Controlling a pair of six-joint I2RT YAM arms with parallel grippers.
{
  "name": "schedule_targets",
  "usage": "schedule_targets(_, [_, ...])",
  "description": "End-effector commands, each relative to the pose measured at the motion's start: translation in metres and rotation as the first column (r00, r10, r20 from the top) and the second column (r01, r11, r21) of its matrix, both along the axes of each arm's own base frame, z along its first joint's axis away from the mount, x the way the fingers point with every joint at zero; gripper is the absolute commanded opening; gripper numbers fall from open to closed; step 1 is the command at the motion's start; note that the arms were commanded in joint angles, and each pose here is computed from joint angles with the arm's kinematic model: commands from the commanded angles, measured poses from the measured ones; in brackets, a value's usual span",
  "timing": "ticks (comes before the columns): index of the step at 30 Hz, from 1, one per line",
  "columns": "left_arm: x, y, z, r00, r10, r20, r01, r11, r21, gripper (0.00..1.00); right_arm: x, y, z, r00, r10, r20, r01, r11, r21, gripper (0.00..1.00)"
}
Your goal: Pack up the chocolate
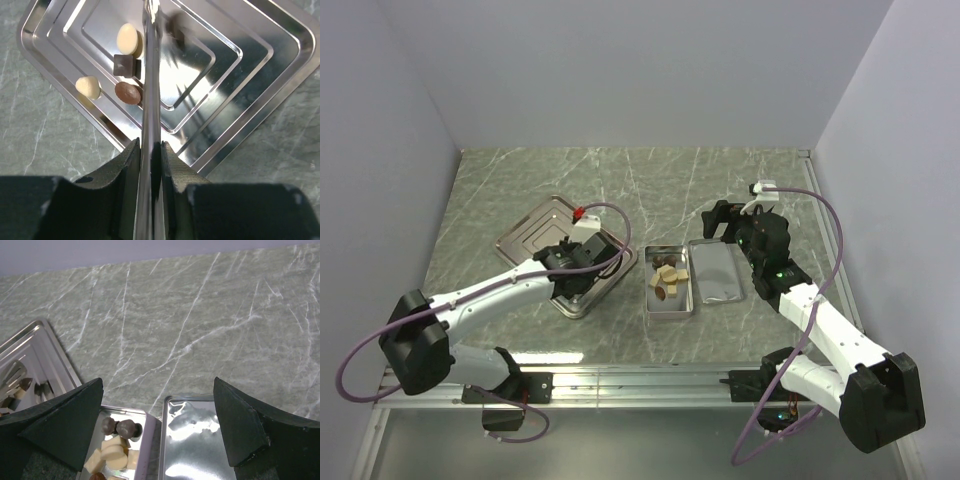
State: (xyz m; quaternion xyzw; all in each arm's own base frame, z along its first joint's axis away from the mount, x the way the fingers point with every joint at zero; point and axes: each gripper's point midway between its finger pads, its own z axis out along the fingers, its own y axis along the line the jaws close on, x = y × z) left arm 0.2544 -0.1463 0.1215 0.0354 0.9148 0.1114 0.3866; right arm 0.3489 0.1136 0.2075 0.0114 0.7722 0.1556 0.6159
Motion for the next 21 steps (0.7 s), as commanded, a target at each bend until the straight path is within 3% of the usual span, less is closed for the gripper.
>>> schedule_targets(1, [0.006,-0.003,0.030,0.996,0.023,0.089,-0.019,0.999,-0.042,0.23,0.007,-0.002,0.026,0.998,-0.017,0.062,0.016,1.000,0.008,0.97])
schedule_targets(13, [-0.002,-0.029,0.044,0.989,-0.057,0.135,0.071,0.992,-0.103,0.24,0.007,-0.002,0.027,0.998,-0.018,0.065,0.018,1.000,0.009,0.97])
schedule_targets(21, [-0.009,-0.061,0.045,0.973,-0.155,0.168,0.177,0.976,-0.126,0.36,0.008,-0.002,0.026,0.998,-0.016,0.064,0.016,1.000,0.006,0.97])
